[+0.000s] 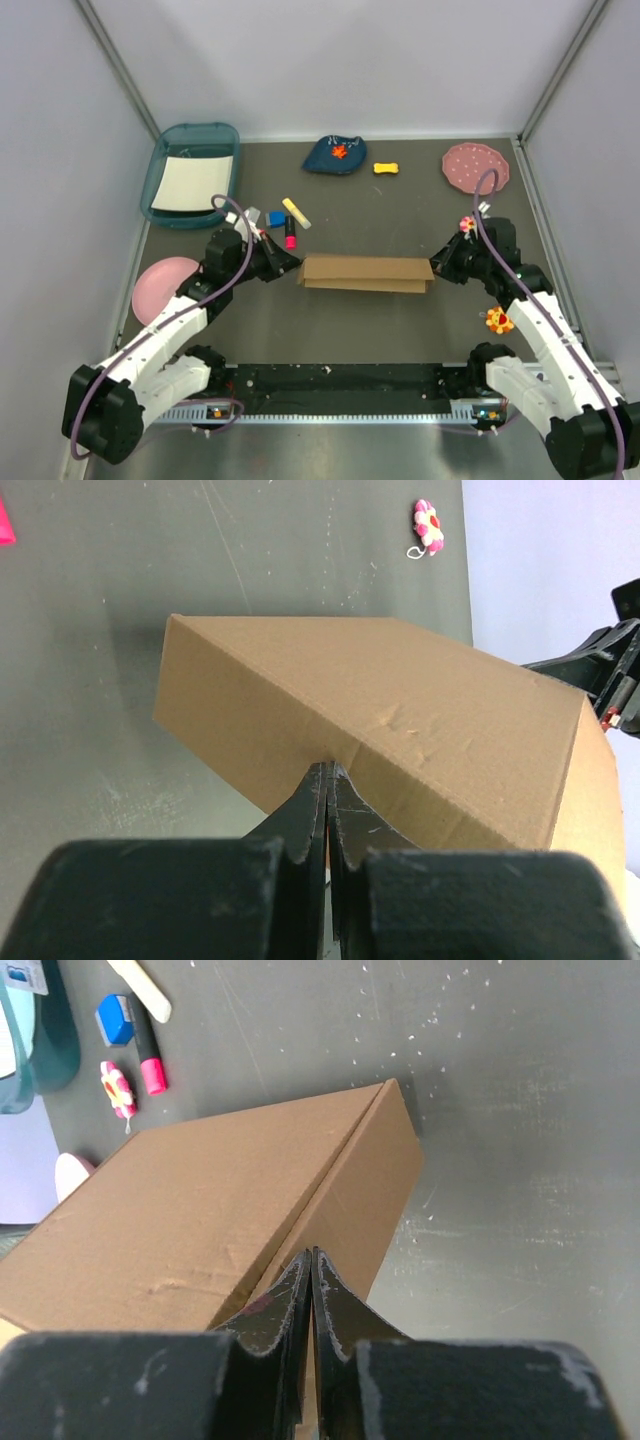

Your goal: Fold the paper box

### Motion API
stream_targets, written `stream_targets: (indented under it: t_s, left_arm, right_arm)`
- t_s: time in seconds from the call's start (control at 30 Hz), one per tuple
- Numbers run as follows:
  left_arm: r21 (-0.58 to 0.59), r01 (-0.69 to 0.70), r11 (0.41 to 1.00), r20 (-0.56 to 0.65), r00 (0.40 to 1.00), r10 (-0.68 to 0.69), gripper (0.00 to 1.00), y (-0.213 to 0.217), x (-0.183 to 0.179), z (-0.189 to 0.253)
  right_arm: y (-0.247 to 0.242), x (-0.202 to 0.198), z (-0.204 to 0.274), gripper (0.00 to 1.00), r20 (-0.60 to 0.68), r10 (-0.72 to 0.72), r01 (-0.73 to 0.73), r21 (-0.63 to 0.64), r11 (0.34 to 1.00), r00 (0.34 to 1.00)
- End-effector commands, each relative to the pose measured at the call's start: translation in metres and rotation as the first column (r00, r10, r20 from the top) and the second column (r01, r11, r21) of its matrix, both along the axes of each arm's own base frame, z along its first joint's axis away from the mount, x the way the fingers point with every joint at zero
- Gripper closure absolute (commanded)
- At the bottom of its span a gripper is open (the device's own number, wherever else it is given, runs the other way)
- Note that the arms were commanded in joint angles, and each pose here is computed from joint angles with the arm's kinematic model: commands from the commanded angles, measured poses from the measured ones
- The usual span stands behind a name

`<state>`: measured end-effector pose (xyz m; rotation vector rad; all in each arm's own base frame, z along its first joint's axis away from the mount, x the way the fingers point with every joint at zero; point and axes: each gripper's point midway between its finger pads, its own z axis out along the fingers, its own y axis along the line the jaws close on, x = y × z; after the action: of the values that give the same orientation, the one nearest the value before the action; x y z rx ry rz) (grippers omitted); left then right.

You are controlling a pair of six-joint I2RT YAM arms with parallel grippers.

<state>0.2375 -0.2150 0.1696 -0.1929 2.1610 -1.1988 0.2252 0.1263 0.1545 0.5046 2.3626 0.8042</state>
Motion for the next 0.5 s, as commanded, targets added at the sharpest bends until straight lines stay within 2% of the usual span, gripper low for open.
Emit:
stream_targets:
  t_s: [0.0, 0.47]
  left_arm:
    - [-0.079, 0.096, 0.992, 0.027, 0.995, -0.094, 1.0, -0.017, -0.01, 0.029]
    - [-0.059, 0.095, 0.994, -0.091, 0.991, -0.1, 1.0, -0.028, 0.008, -0.008]
  right_arm:
    - [0.02, 0.005, 0.041, 0.96, 0.079, 0.063, -0.07, 0.096, 0.993, 0.995]
    - [0.021, 0.032, 0.017, 0.95, -0.003, 0.07, -0.07, 0.042, 0.997, 0.998]
